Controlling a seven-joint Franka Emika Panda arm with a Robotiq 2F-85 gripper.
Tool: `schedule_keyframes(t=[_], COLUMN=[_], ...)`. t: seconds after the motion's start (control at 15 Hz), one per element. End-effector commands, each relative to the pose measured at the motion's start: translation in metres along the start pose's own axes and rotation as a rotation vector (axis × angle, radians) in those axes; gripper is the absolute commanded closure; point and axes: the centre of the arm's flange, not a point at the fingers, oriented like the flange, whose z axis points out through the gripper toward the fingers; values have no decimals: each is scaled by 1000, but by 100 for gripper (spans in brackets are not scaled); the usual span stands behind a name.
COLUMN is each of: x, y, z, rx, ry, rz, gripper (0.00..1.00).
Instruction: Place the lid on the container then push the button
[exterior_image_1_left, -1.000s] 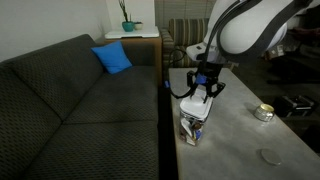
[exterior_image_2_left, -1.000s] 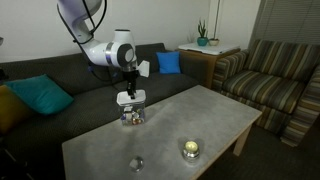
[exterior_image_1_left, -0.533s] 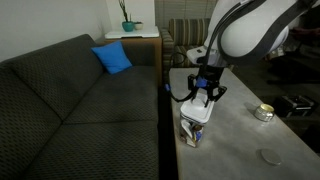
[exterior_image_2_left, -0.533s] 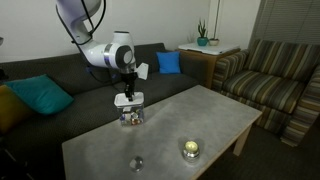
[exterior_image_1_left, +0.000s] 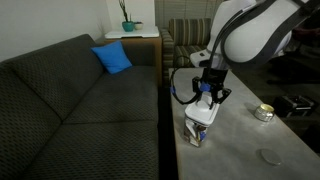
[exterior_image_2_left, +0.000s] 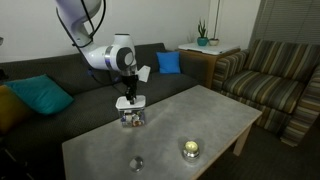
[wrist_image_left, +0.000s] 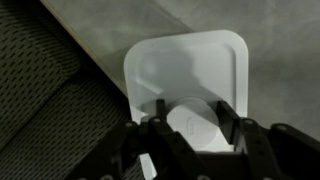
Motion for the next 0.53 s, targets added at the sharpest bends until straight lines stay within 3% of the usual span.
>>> schedule_keyframes(t=[0.0, 0.33, 0.4, 0.47], x=[-16, -28, -27, -26], y=[-20, -23, -23, -23], z=[-1, -6, -8, -11], rx=[50, 57, 57, 58], ry=[-32, -51, -55, -58], rz=[43, 36, 31, 28], gripper=[72, 72, 42, 21])
